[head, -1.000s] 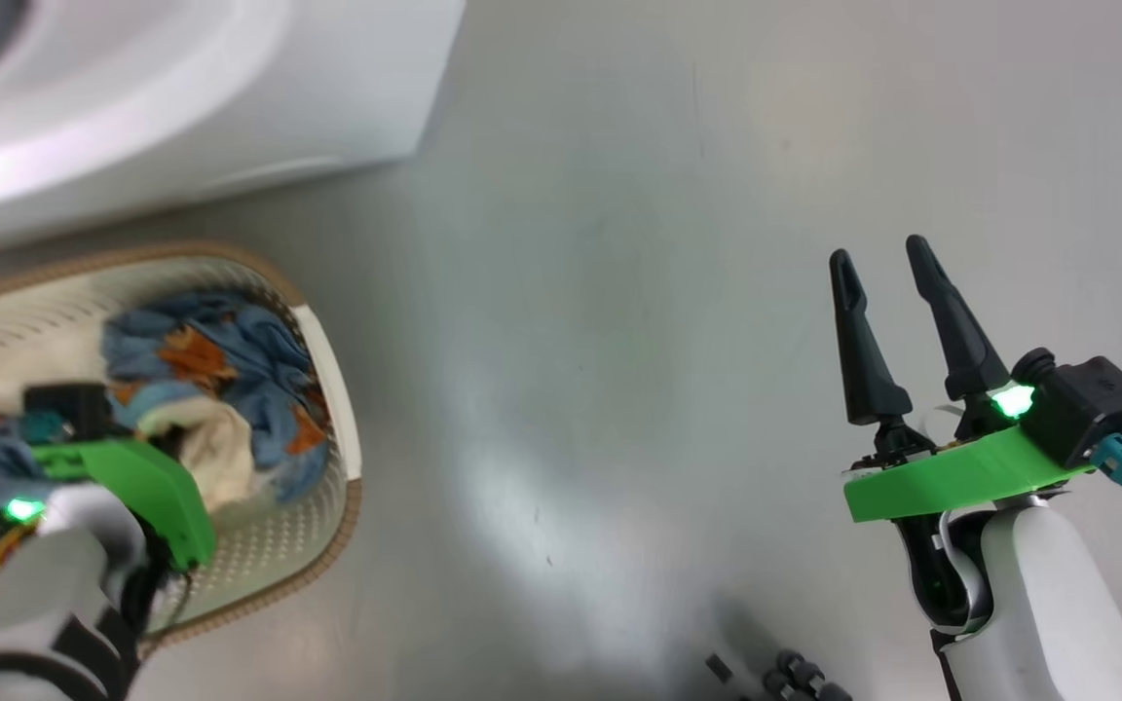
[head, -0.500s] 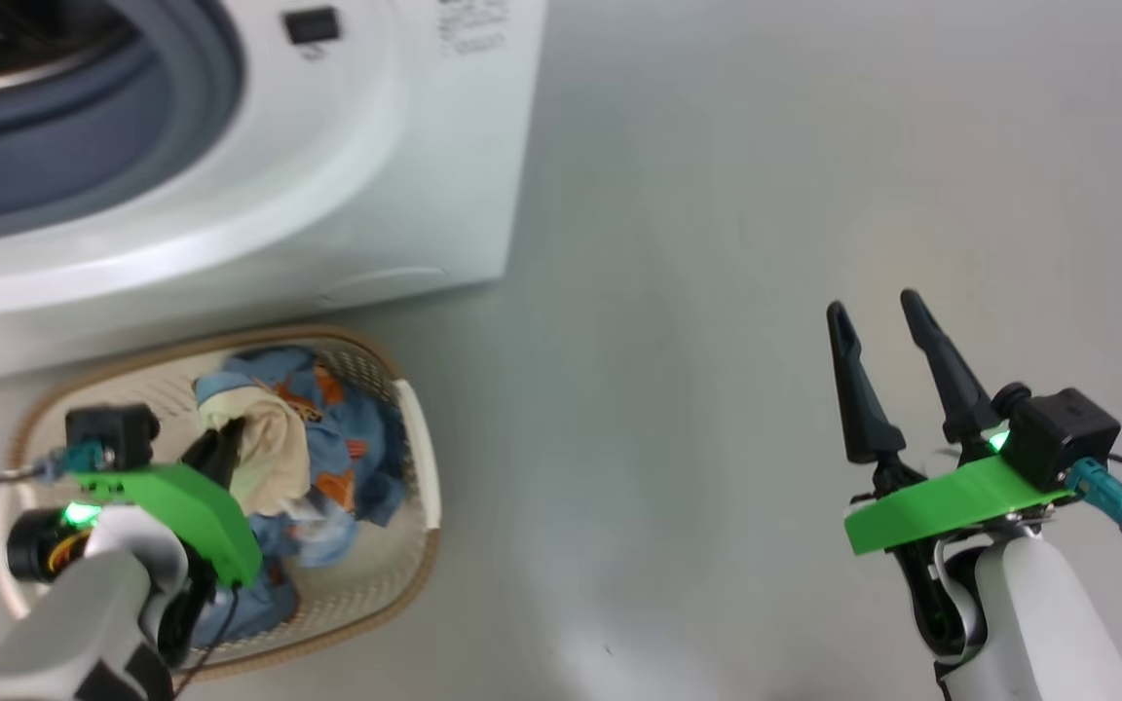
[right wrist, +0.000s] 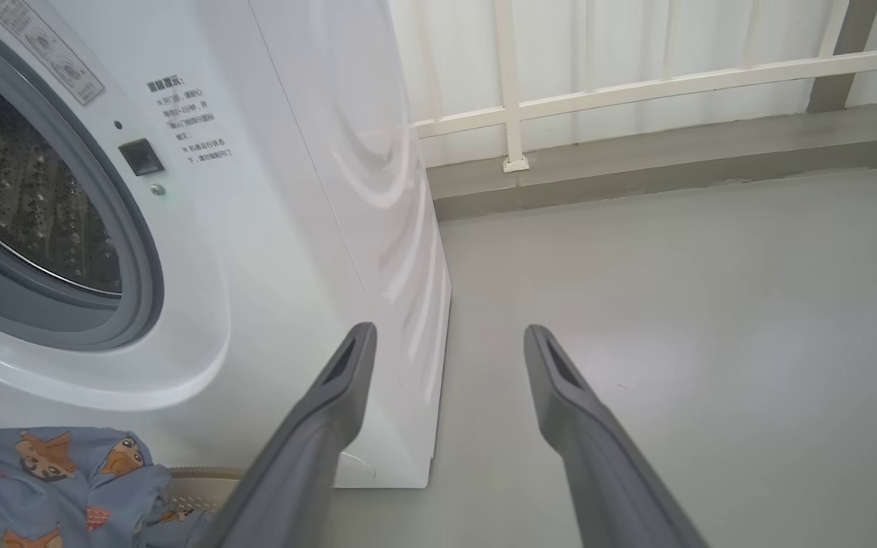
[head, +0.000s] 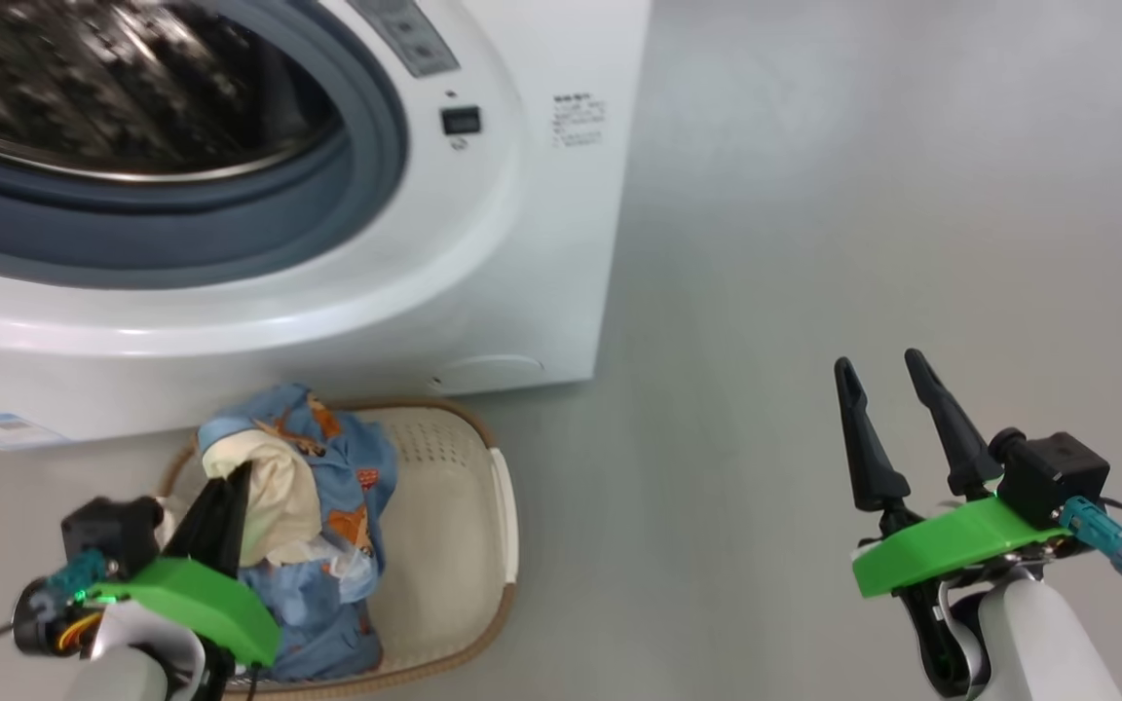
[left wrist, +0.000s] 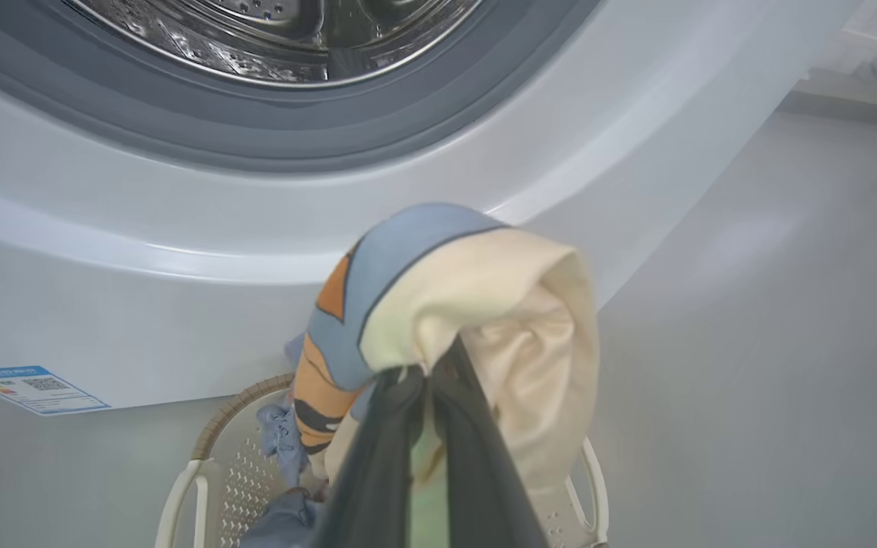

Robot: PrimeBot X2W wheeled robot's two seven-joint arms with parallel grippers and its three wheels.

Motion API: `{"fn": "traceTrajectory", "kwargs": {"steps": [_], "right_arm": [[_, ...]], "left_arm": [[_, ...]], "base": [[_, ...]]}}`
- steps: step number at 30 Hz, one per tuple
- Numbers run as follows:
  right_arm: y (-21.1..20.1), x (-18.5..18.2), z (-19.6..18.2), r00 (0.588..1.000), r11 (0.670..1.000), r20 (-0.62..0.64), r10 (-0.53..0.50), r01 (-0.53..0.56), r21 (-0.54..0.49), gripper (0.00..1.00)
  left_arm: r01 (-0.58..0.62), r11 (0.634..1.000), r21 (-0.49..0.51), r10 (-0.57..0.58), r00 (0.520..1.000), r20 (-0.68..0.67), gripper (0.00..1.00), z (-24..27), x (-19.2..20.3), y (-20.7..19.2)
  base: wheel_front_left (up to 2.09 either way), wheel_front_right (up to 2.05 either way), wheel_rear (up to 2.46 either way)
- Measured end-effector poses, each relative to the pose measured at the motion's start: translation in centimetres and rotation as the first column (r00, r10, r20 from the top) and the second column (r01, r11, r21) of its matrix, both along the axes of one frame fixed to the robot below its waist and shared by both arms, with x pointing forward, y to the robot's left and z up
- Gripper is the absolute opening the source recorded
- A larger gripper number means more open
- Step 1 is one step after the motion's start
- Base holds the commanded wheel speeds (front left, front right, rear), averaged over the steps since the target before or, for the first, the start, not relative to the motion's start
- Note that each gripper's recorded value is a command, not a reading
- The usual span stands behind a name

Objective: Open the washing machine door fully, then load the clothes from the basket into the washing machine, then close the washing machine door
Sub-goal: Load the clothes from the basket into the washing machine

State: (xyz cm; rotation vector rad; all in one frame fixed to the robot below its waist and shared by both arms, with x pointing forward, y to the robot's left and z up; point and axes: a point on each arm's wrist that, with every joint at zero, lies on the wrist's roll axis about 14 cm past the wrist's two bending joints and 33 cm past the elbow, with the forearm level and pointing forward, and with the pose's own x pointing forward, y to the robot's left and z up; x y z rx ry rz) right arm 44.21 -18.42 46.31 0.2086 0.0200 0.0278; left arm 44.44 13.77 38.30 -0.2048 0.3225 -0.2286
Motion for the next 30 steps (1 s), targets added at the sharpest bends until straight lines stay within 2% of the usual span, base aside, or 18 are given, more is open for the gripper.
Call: {"fn": "traceTrajectory", "kwargs": {"steps": [13, 19, 30], "right_arm": [[1.9, -2.2, 2.6, 0.997, 0.999, 0.054, 0.046, -0.047, 0.024, 1.0], [2.3, -2.7, 3.7, 0.995, 0.998, 0.083, 0.055, -0.057, 0.031, 1.0], [2.1, -3.3, 3.1, 0.997, 0.997, 0.063, 0.045, -0.049, 0.056, 1.0]], "left_arm": [[-0.106, 0.994, 0.002, 0.104, 0.974, 0.202, 0.0, 6.7, -4.4, 3.0], [-0.151, 0.988, -0.018, 0.15, 0.958, 0.246, 0.0, 8.2, -5.8, 3.8], [-0.161, 0.986, -0.034, 0.163, 0.938, 0.305, 0.0, 10.1, -5.5, 4.0]], "base": [[0.0, 0.0, 0.0], [0.0, 0.0, 0.0], [0.0, 0.0, 0.0]]}}
